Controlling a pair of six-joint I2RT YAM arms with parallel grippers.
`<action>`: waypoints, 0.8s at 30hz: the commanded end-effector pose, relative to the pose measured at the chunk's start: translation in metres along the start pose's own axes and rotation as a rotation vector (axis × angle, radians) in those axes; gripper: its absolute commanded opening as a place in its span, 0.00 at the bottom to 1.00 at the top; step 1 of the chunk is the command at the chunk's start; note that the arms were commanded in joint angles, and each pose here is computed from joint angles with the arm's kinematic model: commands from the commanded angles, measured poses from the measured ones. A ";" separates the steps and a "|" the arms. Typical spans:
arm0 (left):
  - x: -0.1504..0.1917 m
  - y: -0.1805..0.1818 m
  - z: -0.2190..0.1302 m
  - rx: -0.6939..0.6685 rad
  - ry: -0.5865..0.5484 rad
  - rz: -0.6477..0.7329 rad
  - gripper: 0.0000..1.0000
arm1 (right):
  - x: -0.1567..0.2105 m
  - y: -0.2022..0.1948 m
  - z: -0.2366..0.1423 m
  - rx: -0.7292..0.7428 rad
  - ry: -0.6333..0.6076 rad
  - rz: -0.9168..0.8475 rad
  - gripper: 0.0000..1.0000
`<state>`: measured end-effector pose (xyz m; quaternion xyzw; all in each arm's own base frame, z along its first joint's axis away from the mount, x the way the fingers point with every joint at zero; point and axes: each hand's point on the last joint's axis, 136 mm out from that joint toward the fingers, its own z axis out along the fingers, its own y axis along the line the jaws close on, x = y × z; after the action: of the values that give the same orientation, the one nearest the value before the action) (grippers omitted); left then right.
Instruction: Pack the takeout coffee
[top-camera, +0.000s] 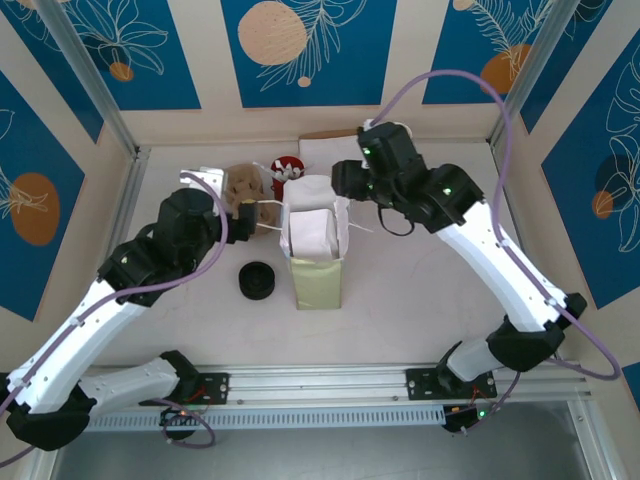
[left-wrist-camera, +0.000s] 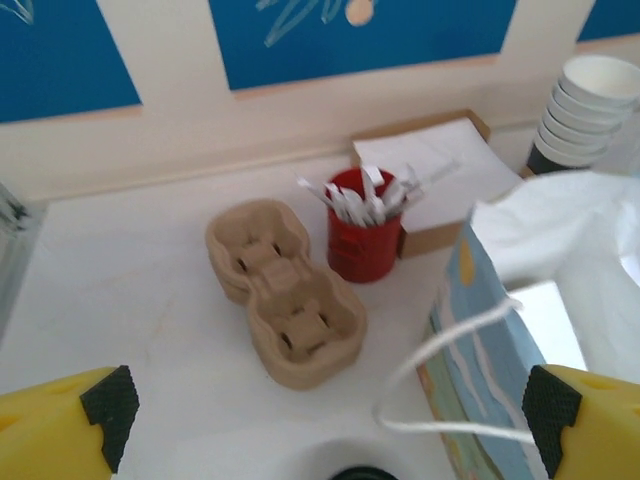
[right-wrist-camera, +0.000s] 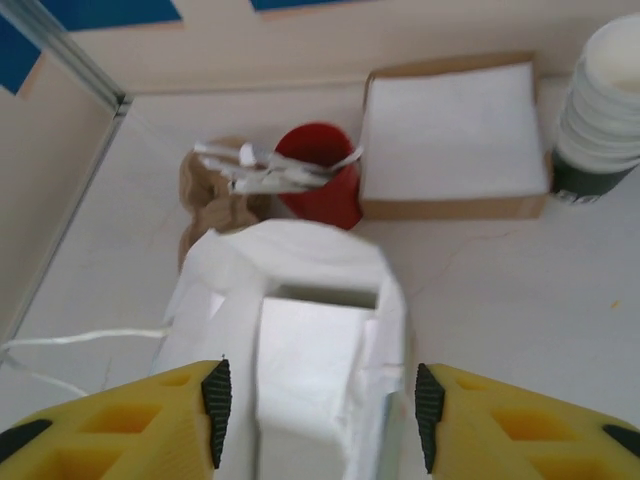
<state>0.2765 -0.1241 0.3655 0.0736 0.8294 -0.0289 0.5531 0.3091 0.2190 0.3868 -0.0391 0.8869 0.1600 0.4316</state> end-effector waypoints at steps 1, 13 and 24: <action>-0.023 0.030 -0.006 -0.100 -0.103 0.023 1.00 | -0.014 -0.038 -0.019 0.072 -0.103 -0.013 0.57; 0.065 0.131 0.045 -0.411 -0.136 -0.074 1.00 | 0.050 -0.193 0.019 0.301 -0.228 0.094 0.81; 0.172 0.162 0.109 -0.452 -0.069 -0.210 1.00 | 0.123 -0.276 0.090 0.452 -0.211 0.068 0.99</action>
<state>0.3176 0.0374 0.1472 -0.1076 0.8365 0.1457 0.5172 0.3358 -0.0017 0.1481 0.1114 0.8867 -0.0271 0.4478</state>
